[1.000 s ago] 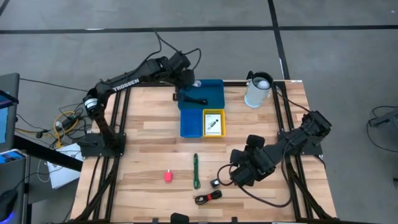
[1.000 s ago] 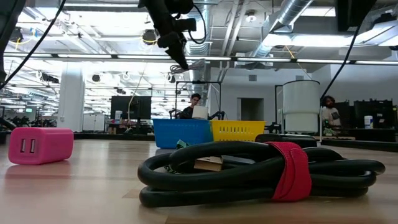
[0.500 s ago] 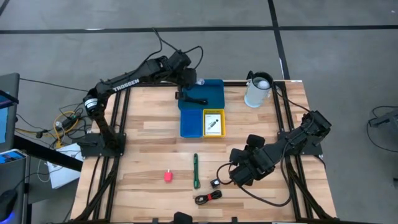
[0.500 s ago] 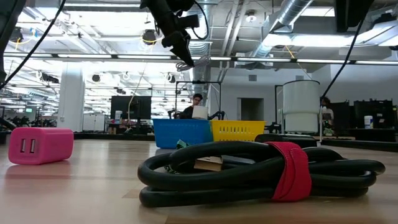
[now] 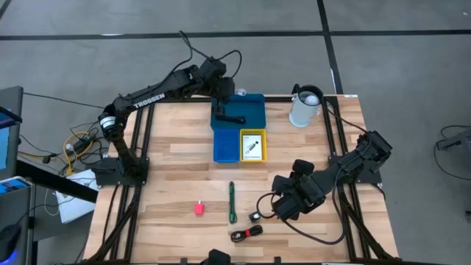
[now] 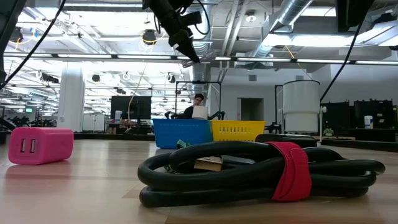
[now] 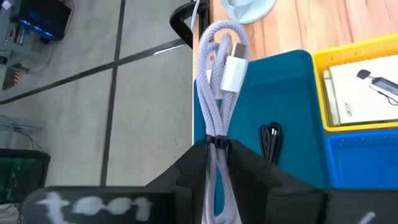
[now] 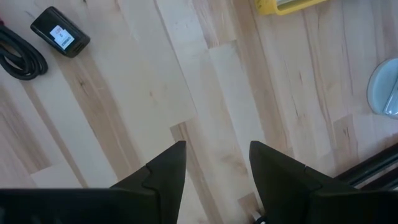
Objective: Pick and place items into bin
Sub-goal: Put the white charger cable into the dark blue bin, then put the black charger cable into the dark blue bin
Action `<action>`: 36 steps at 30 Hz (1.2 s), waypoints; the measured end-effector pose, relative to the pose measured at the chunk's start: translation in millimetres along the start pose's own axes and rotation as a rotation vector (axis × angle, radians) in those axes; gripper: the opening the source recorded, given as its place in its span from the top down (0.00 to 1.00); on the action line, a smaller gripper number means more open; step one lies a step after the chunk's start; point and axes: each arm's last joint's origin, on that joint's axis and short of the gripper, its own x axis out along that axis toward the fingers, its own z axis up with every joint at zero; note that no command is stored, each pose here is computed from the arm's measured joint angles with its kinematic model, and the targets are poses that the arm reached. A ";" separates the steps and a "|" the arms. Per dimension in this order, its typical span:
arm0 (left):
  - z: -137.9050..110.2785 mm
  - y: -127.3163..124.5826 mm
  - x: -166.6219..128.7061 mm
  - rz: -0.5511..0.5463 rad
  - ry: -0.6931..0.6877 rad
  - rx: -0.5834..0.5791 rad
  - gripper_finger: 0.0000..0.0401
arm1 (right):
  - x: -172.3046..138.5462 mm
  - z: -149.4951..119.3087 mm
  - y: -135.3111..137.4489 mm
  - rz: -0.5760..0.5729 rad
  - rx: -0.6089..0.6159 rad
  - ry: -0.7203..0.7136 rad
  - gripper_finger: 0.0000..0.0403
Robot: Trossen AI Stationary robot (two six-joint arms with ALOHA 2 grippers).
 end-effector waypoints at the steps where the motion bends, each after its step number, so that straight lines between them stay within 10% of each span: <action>1: 0.1 0.1 0.0 0.001 -0.001 0.000 0.85 | 0.0 0.0 0.0 0.000 0.000 0.000 0.58; 20: 2.8 -5.4 -0.3 -0.004 0.012 -0.071 0.74 | 0.0 1.6 1.8 0.018 0.007 -0.016 0.58; 36: 6.1 -90.5 -22.2 -0.531 0.287 -0.116 0.74 | -1.1 -2.5 34.7 0.188 -0.101 -0.178 0.58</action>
